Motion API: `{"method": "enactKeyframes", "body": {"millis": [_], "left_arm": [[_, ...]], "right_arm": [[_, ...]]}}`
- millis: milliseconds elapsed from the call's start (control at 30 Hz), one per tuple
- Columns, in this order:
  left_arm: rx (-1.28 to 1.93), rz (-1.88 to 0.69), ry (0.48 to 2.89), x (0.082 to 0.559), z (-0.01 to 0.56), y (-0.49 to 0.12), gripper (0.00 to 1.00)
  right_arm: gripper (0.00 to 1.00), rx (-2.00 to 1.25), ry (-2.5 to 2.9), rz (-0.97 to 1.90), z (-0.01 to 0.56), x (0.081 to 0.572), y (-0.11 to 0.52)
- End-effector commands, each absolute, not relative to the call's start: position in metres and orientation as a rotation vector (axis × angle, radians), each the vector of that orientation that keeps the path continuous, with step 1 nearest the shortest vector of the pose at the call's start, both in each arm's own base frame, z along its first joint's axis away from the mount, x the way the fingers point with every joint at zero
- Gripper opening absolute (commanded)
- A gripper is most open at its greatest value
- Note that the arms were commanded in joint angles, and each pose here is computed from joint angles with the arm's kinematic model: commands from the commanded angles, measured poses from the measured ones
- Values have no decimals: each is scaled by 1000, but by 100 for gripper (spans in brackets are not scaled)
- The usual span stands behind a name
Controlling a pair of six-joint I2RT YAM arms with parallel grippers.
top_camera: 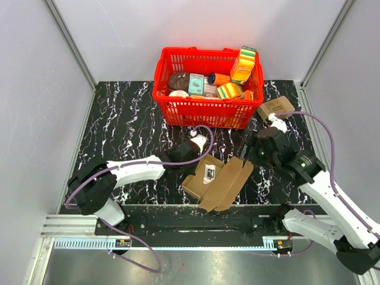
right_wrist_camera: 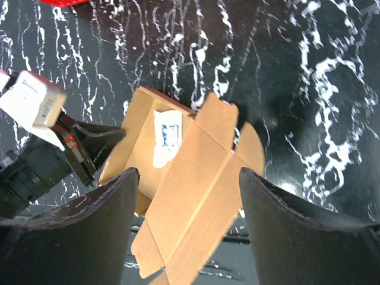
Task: Fold the paper box
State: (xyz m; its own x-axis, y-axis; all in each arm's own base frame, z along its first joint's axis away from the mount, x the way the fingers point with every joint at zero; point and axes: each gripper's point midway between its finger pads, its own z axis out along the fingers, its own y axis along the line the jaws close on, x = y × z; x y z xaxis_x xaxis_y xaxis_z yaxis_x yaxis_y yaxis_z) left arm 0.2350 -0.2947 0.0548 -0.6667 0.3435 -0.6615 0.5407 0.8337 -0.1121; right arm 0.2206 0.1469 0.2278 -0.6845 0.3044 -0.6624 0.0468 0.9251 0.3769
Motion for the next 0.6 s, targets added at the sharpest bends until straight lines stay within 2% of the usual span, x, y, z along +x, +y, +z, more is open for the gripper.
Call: {"method": "enactKeyframes", "body": {"millis": [0,300,567], "left_arm": [[560,-416,2346,244,57,-301,0],[519,-392,2359,246,57,-297,0],[523,-403,2359,245,57,-300,0]], "right_arm": [[75,428,2370,324,210,188,114],[76,523,2473,513,169,160,132],[72,555,2507,664,155,155,155]]}}
